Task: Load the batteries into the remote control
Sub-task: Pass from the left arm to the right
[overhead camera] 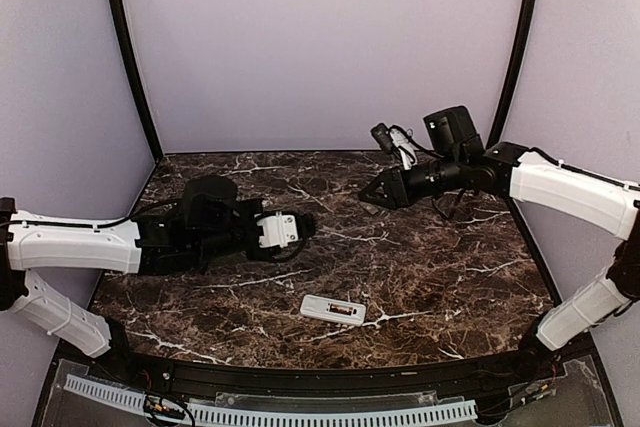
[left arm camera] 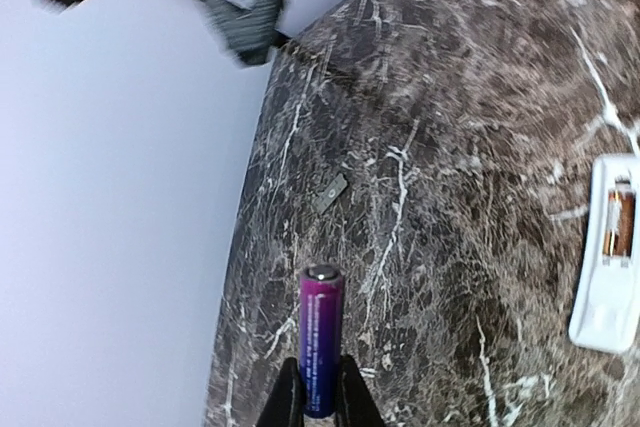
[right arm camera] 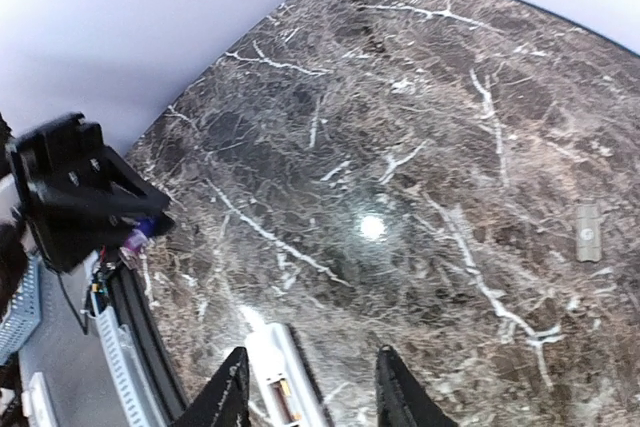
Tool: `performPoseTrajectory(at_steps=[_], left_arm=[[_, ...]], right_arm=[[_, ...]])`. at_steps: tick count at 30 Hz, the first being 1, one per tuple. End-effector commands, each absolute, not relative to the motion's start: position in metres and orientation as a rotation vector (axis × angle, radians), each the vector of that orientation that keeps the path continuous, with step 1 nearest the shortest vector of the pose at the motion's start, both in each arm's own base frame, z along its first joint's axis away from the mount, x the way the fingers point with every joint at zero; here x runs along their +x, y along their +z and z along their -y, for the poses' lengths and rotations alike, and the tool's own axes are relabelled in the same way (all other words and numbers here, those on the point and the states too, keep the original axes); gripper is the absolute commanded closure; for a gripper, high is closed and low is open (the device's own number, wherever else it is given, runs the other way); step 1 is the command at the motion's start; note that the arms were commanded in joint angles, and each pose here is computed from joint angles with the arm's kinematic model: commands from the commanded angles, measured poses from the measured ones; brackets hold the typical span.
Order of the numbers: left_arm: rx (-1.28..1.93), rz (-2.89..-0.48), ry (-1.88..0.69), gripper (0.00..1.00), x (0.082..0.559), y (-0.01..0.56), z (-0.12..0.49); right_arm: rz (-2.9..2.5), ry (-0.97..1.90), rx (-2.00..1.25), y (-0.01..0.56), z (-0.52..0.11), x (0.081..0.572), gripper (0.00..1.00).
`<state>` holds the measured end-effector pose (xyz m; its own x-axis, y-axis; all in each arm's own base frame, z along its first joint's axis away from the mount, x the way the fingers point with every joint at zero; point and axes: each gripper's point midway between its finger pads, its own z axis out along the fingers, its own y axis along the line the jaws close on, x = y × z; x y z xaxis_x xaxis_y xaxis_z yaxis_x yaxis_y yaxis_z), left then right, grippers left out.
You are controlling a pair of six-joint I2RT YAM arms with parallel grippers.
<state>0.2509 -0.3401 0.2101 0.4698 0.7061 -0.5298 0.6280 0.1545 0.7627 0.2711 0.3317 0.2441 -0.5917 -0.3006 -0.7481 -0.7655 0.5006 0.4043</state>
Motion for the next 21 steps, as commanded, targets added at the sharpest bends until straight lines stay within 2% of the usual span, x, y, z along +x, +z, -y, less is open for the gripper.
performPoseTrajectory(at_steps=[1, 5, 6, 7, 11, 17, 21], left_arm=[[1.109, -1.528, -0.123, 1.00, 0.295, 0.244, 0.324], [0.876, -1.627, -0.211, 1.00, 0.347, 0.259, 0.304], [0.862, -1.631, -0.214, 1.00, 0.356, 0.259, 0.305], [0.833, -1.624, -0.219, 1.00, 0.364, 0.262, 0.304], [0.706, -1.666, -0.251, 1.00, 0.396, 0.258, 0.302], [0.297, -1.814, -0.345, 1.00, 0.437, 0.267, 0.260], [0.312, -1.892, -0.223, 1.00, 0.453, 0.259, 0.253]], right_arm=[[-2.034, 0.941, -0.722, 0.246, -0.300, 0.298, 0.55], [-1.872, 0.878, -0.661, 0.253, -0.267, 0.330, 0.33], [-1.813, 0.860, -0.625, 0.258, -0.258, 0.341, 0.13], [-1.785, 0.835, -0.578, 0.259, -0.249, 0.352, 0.03], [-1.726, 0.690, -0.468, 0.247, -0.224, 0.376, 0.01], [-1.809, 0.636, -0.285, 0.232, -0.203, 0.385, 0.01], [-1.819, 0.590, -0.312, 0.218, -0.202, 0.391, 0.01]])
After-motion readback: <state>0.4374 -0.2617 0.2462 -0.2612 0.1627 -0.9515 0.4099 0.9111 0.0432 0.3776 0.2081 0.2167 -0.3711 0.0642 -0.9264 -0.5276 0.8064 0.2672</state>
